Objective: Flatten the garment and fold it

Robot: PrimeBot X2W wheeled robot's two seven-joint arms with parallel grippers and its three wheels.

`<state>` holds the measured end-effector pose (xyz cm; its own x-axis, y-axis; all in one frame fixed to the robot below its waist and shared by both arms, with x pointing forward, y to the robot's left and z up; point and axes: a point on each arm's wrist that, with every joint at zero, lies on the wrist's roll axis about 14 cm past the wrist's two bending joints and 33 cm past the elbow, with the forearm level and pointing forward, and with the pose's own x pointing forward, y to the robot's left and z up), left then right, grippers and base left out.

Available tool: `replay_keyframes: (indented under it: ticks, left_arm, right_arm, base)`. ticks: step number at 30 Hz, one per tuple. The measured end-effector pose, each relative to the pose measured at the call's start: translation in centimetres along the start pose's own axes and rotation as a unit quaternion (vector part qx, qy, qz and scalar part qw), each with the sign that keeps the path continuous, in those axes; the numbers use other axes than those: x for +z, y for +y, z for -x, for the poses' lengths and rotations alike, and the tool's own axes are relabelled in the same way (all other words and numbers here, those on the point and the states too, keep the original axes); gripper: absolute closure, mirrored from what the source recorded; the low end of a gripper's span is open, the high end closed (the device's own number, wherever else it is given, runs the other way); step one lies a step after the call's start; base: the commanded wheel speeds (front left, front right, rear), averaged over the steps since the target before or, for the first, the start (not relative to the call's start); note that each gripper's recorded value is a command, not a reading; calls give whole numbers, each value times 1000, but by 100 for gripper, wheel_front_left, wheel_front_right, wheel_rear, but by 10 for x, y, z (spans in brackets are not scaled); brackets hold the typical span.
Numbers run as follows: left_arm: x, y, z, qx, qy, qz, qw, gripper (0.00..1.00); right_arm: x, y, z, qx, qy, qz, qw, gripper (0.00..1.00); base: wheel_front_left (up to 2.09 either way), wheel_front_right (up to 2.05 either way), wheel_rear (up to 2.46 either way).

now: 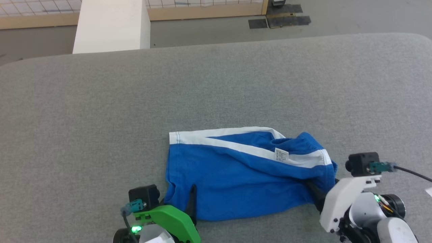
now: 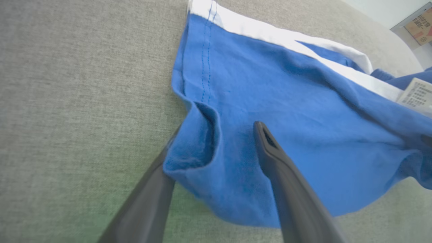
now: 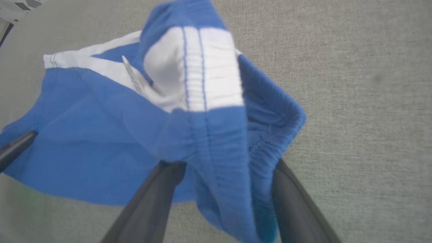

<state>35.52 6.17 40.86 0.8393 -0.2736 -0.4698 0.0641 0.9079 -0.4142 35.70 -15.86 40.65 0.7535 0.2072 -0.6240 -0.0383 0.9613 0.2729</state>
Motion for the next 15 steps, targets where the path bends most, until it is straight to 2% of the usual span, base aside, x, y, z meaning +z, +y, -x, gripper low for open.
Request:
replay_keyframes:
  ticks: [6,9,15]
  left_arm:
    - [28,-7,12,-24,-63,3,998,0]
    - [47,0,18,-20,-112,-10,994,0]
    - [88,9,30,-15,-225,-52,973,0]
  right_arm:
    - [26,-2,23,-9,-90,11,996,0]
    - [37,2,33,-5,-129,18,991,0]
    - [50,0,41,-8,-178,26,984,0]
  base:
    - [0,0,0]
    - [0,0,0]
    - [0,0,0]
